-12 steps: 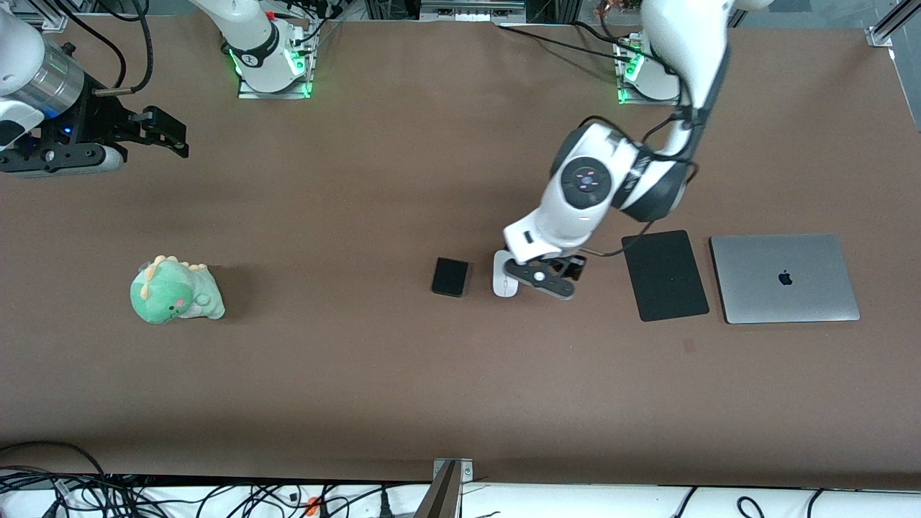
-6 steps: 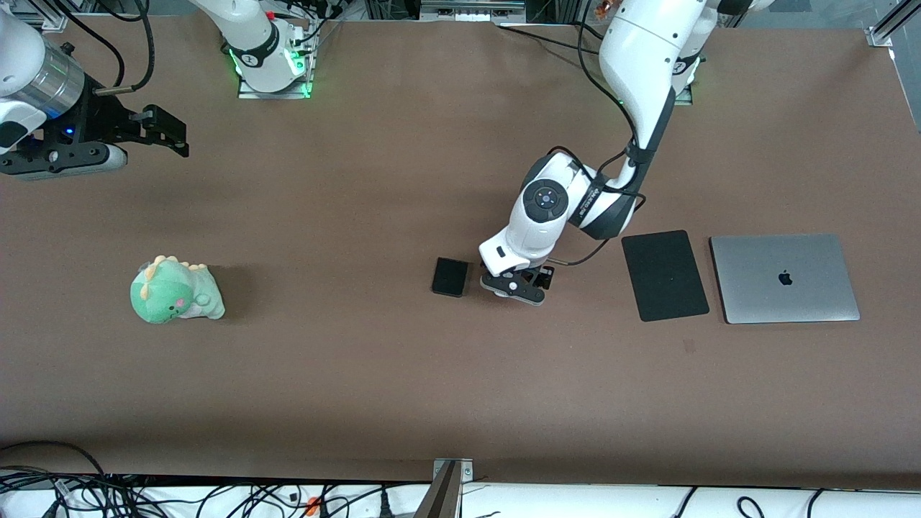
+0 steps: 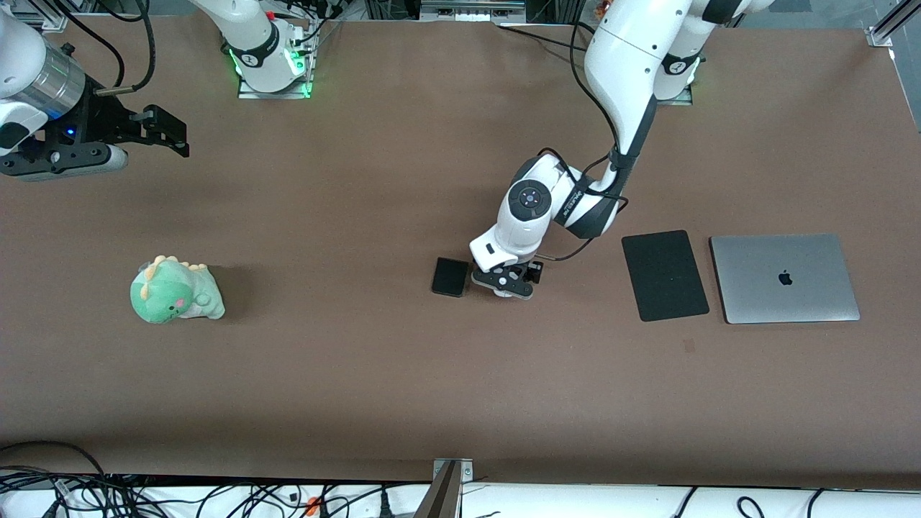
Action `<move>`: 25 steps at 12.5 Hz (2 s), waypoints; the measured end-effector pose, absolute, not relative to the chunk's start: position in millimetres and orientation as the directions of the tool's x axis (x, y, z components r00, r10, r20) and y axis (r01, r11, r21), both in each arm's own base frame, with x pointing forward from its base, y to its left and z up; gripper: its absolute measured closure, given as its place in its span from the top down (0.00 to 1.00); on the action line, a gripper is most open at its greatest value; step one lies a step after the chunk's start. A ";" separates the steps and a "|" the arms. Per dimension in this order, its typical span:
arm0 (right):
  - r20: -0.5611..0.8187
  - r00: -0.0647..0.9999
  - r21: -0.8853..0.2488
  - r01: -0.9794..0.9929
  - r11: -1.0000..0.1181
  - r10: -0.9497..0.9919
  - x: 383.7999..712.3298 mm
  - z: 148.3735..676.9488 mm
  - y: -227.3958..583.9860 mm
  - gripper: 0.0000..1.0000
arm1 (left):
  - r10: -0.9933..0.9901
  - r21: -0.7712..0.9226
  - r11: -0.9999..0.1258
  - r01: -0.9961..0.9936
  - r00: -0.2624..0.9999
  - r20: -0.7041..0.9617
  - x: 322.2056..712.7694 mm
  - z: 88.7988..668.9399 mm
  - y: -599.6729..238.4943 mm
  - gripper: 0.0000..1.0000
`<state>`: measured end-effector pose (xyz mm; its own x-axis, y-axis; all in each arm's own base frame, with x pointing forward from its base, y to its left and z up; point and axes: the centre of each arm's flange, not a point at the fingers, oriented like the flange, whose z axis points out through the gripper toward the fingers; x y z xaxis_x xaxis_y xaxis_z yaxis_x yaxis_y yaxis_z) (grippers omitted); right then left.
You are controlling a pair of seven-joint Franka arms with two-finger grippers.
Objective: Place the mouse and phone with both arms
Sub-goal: 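Grasp the white mouse with the left gripper and lift it, then carry the mouse toward the pad while the right gripper reaches the phone, then lower the mouse onto the pad while the right gripper grasps the phone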
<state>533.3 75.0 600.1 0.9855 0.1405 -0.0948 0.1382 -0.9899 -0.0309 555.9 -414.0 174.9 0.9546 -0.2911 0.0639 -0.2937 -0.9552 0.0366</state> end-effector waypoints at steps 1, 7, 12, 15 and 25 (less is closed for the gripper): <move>-0.098 0.985 -0.031 0.140 -0.990 0.143 534.1 598.2 76.2 1.00 | -0.288 0.036 -0.956 -0.291 0.955 0.062 555.2 173.6 -413.8 0.91; -0.109 0.983 -0.031 0.147 -0.989 0.149 536.2 592.6 80.3 1.00 | -0.231 0.018 -0.972 -0.232 0.971 0.056 580.5 208.7 -385.8 0.62; -0.100 0.989 -0.019 0.105 -0.994 0.106 565.8 528.6 151.3 1.00 | -0.080 -0.010 -0.997 -0.082 0.989 -0.125 646.0 310.8 -187.4 0.62; -0.072 0.997 -0.007 0.016 -1.000 0.016 577.4 455.6 242.5 1.00 | -0.036 -0.008 -0.999 -0.039 0.975 -0.221 644.9 284.3 -94.3 0.62; 0.031 0.950 -0.094 -0.307 -0.947 -0.312 559.0 233.0 469.5 1.00 | -0.085 -0.054 -0.995 -0.089 0.994 -0.062 586.5 176.9 -62.5 0.68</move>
<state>559.0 469.5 233.0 0.9497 -0.3115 0.0313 -0.3075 -0.9469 -0.0944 586.5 -62.5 176.9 0.9944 -0.0853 -0.0617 -0.0887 -0.9946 -0.0542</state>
